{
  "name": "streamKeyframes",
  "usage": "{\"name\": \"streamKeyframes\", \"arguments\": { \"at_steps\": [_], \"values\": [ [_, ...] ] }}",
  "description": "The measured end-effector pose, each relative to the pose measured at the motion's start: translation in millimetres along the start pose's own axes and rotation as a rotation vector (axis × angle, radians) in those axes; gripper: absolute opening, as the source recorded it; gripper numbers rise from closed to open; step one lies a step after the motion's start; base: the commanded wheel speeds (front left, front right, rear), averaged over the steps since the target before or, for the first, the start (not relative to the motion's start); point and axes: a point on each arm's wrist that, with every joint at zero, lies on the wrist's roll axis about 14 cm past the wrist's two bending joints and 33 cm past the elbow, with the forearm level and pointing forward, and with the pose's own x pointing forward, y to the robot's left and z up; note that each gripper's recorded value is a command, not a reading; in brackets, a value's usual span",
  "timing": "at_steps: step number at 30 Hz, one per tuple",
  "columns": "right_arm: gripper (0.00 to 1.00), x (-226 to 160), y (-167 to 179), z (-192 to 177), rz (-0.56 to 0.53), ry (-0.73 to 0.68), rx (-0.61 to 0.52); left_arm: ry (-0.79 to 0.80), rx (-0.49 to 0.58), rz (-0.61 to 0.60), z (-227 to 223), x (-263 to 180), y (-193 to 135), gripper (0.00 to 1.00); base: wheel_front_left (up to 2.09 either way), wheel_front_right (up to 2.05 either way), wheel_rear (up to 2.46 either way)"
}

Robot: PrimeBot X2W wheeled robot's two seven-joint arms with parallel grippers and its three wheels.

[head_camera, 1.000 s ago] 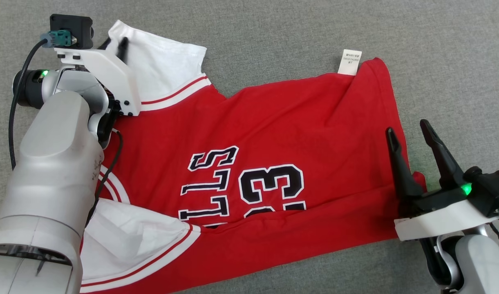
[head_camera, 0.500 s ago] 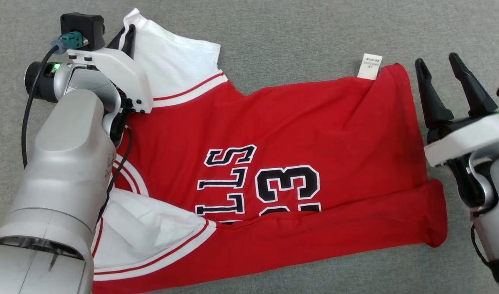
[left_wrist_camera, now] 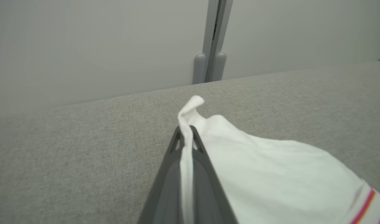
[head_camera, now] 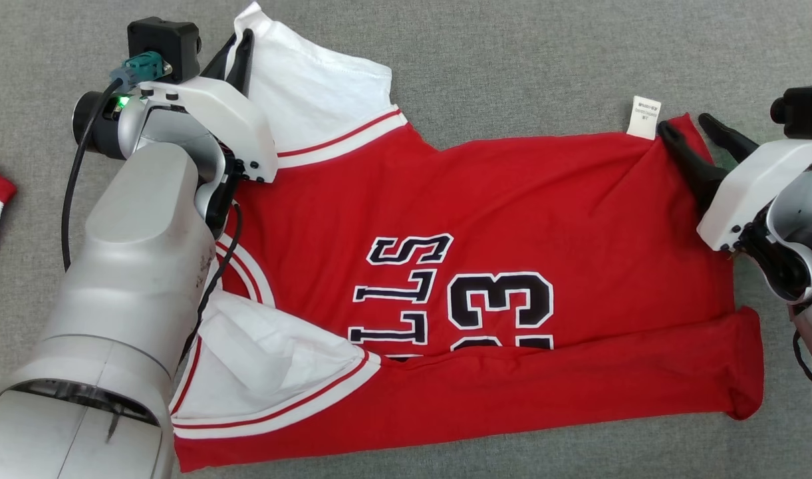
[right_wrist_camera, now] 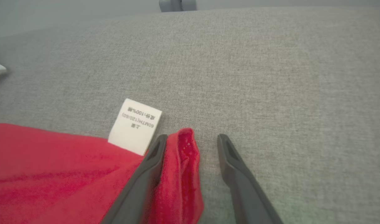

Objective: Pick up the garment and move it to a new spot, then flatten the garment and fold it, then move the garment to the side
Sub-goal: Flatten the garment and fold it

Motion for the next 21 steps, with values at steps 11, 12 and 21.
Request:
{"name": "streamKeyframes", "arguments": {
  "at_steps": [11, 12, 21],
  "values": [
    [0.00, -15.8, -8.2, 49.3, -0.003, -0.230, 0.030, -0.132, -0.047, 0.004, 36.4, -6.0, 6.2, 0.00, 0.00, 0.00, 0.00],
    [0.00, -17.1, -7.4, 49.7, -0.001, -0.238, 0.030, -0.143, -0.052, 0.006, 39.2, -7.5, 7.5, 0.00, 0.00, 0.00, 0.00],
    [0.00, -28.9, 0.9, 45.0, 0.029, -0.295, 0.127, -0.289, -0.114, 0.015, 62.0, -32.9, 19.5, 0.00, 0.00, 0.00, 0.00]
  ]
}}
